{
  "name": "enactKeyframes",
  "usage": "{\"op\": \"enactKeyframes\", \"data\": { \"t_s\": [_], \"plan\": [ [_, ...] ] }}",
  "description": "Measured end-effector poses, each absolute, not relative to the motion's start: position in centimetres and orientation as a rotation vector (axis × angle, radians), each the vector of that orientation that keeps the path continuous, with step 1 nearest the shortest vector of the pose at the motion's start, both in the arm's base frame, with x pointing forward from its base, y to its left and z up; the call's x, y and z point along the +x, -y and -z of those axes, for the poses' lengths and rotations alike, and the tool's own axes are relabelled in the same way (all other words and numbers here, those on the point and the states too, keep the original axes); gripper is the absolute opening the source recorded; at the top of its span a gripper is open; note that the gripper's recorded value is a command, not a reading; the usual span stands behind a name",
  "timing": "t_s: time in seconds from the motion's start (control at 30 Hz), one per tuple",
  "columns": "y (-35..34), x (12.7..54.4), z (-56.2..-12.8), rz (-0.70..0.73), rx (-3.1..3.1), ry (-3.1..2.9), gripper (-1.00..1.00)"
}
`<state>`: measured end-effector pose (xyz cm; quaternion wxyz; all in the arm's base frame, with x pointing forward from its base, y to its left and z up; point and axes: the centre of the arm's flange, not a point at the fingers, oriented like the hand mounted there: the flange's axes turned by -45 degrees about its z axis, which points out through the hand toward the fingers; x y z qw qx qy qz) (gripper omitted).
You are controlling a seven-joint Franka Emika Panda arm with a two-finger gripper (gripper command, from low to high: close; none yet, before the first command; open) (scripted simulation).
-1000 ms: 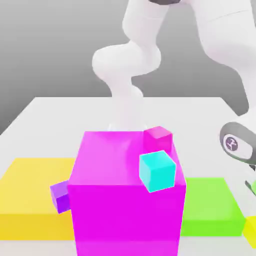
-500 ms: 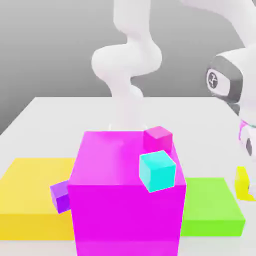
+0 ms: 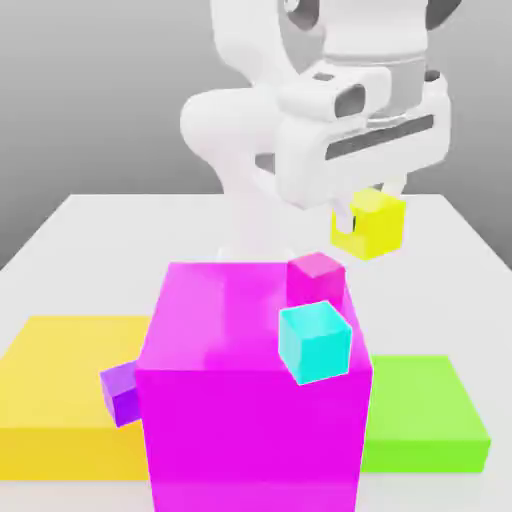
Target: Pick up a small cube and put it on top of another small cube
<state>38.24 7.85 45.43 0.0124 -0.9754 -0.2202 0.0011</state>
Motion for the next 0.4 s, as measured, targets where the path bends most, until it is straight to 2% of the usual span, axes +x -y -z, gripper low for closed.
{"op": "enactKeyframes", "data": {
  "t_s": [0.13, 0.17, 0.4],
  "plan": [
    [-6.9, 37.6, -41.7, -0.001, -3.077, 0.598, -1.00],
    [-6.9, 37.5, -40.4, -0.001, -3.078, 0.595, 1.00],
    [-6.8, 37.5, -40.2, 0.000, -3.083, 0.594, 1.00]
  ]
}}
